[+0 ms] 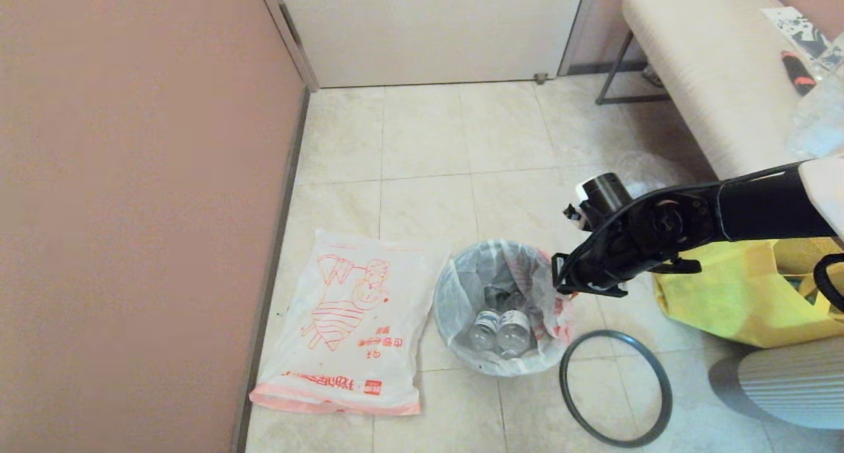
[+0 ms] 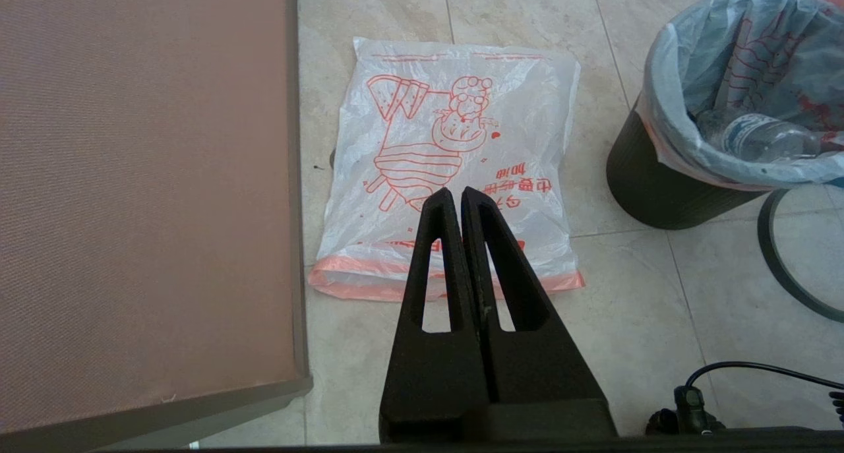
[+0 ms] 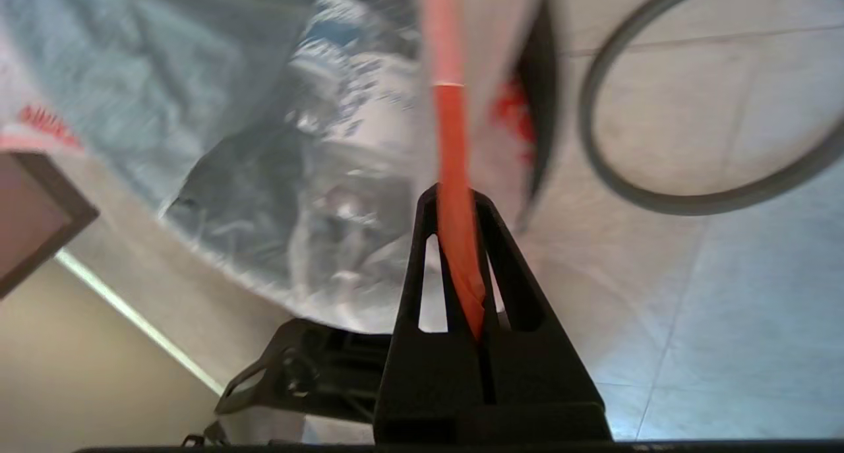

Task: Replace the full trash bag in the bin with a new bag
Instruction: Place the trash bag on the floor

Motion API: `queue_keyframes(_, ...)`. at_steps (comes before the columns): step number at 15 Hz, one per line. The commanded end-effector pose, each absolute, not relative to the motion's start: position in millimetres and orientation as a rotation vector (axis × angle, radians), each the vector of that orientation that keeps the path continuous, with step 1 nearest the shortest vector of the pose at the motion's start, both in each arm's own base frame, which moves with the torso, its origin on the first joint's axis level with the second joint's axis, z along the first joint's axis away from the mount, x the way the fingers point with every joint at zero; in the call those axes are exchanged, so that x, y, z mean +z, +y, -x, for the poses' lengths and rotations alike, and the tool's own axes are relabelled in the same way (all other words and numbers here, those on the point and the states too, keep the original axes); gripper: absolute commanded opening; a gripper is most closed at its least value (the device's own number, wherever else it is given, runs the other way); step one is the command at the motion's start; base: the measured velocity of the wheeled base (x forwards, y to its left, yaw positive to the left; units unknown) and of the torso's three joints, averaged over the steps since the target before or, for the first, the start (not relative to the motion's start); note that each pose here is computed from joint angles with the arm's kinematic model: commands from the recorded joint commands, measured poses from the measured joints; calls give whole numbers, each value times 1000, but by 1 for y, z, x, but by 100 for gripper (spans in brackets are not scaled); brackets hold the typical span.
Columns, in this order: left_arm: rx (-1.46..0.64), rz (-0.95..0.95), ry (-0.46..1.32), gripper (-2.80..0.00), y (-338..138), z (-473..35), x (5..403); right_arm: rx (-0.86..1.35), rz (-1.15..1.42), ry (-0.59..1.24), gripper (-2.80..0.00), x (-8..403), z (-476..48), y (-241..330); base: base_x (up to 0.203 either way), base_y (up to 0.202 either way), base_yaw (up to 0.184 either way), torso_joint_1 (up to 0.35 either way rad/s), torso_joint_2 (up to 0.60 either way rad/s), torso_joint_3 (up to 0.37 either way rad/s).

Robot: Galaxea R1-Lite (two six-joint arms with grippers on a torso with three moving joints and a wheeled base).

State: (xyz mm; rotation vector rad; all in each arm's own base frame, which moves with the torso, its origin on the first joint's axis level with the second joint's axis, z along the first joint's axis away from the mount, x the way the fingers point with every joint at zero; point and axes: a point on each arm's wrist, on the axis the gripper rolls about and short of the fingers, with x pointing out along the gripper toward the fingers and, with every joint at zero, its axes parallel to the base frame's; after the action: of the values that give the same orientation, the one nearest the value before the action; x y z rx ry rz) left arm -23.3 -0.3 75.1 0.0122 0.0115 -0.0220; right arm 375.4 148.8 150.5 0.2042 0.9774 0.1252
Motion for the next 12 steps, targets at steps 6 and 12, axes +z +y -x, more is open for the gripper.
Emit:
queue_keyframes(6, -22, -12, 12, -280, 0, 23, 75, 101, -131, 1054, -280, 92, -398, 182, 0, 0, 0, 0, 0, 0)
queue_keyframes(12, -22, -13, 14, -280, 0, 23, 75, 122, -129, 999, -280, 81, -429, 202, 0, 0, 0, 0, 0, 0)
